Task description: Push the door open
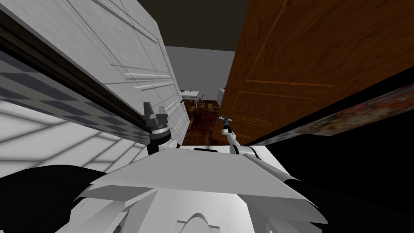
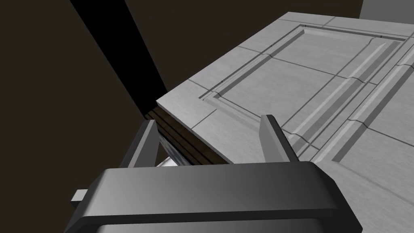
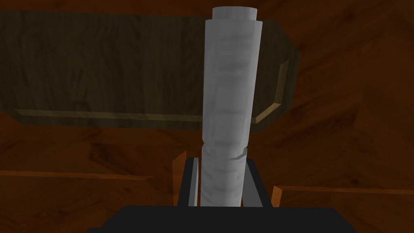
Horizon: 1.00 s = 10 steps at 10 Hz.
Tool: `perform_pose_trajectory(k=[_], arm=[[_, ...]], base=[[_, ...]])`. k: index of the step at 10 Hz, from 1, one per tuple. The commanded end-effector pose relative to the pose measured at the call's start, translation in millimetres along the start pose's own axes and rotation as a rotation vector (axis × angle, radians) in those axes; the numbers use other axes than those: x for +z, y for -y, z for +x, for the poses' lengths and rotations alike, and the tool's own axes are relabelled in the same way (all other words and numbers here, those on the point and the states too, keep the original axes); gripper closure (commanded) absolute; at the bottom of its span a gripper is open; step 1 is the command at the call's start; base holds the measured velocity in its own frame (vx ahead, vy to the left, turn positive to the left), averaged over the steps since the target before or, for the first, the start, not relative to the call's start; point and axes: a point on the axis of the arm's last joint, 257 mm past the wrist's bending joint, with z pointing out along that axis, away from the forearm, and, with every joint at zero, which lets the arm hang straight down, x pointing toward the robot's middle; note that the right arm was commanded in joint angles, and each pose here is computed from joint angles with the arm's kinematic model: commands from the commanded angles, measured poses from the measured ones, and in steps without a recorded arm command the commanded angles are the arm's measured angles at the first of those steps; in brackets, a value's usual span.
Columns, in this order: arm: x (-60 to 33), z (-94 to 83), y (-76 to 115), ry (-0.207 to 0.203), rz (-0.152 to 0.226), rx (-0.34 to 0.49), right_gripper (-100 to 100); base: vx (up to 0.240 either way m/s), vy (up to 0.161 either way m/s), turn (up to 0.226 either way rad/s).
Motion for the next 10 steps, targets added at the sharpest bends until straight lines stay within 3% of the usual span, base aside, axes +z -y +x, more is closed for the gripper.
perform_pose_trajectory(k=[1,10], arm=[[1.6,-20.9,-2.5,0.034,-0.008,-0.004,100],[-2.9,-87.8,-0.5,0.153,-0.003,0.006,100]], base=[[0.191,0.111,-0.102],[0.186,0.112,-0.076]])
